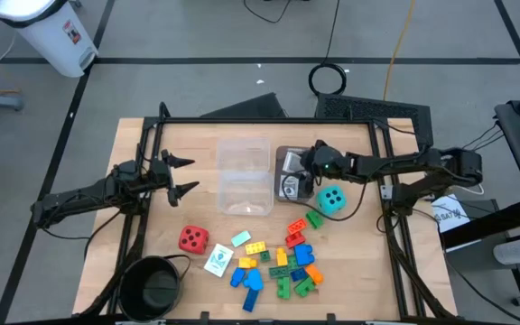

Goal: Pick & Place Toys
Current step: Put the brown deck of cards into the black bin, then put the blue deck of cards into the black bin

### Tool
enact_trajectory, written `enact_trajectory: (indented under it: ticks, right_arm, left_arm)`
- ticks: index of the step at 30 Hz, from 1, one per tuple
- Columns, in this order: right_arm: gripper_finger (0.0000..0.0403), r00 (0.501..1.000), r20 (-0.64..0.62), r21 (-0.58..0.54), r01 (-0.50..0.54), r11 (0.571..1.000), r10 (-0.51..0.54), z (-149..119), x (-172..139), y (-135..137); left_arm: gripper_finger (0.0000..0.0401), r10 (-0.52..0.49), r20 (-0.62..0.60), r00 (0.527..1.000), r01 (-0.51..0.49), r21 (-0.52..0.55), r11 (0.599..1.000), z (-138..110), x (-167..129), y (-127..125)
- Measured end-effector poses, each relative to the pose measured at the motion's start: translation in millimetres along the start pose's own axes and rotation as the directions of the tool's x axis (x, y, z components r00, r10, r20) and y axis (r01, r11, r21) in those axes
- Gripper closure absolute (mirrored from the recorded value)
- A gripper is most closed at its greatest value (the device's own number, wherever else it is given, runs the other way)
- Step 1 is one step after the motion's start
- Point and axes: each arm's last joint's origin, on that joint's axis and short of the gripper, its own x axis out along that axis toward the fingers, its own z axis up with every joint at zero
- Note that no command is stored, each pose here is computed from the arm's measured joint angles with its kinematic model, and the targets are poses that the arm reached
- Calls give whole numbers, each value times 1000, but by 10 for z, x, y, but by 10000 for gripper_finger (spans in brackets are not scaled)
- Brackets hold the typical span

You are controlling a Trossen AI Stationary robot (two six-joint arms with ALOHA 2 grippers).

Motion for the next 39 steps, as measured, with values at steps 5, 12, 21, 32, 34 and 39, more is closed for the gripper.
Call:
enact_trajectory:
  ticks: [5, 12, 21, 32, 34, 39]
  right_arm:
    - [113, 998, -63, -64, 14, 998, -18, -121, 178, -14]
    - [110, 993, -94, -117, 63, 991, -75, -184, 257, -31]
    - [61, 986, -90, -158, 126, 979, -141, -178, 244, 2]
    - [34, 997, -13, -168, 79, 983, -82, -46, 62, 165]
    - [36, 998, 21, -170, 59, 984, -56, 20, -71, 218]
    - [39, 986, 160, -118, -32, 993, 51, 210, -544, 378]
  left_arm:
    - [22, 0, 0, 1000, 0, 0, 1000, 0, 0, 0]
    - [22, 0, 0, 1000, 0, 0, 1000, 0, 0, 0]
    - [22, 0, 0, 1000, 0, 0, 1000, 0, 0, 0]
    - [22, 0, 0, 1000, 0, 0, 1000, 0, 0, 0]
    - [22, 0, 0, 1000, 0, 0, 1000, 0, 0, 0]
    - [22, 0, 0, 1000, 0, 0, 1000, 0, 0, 0]
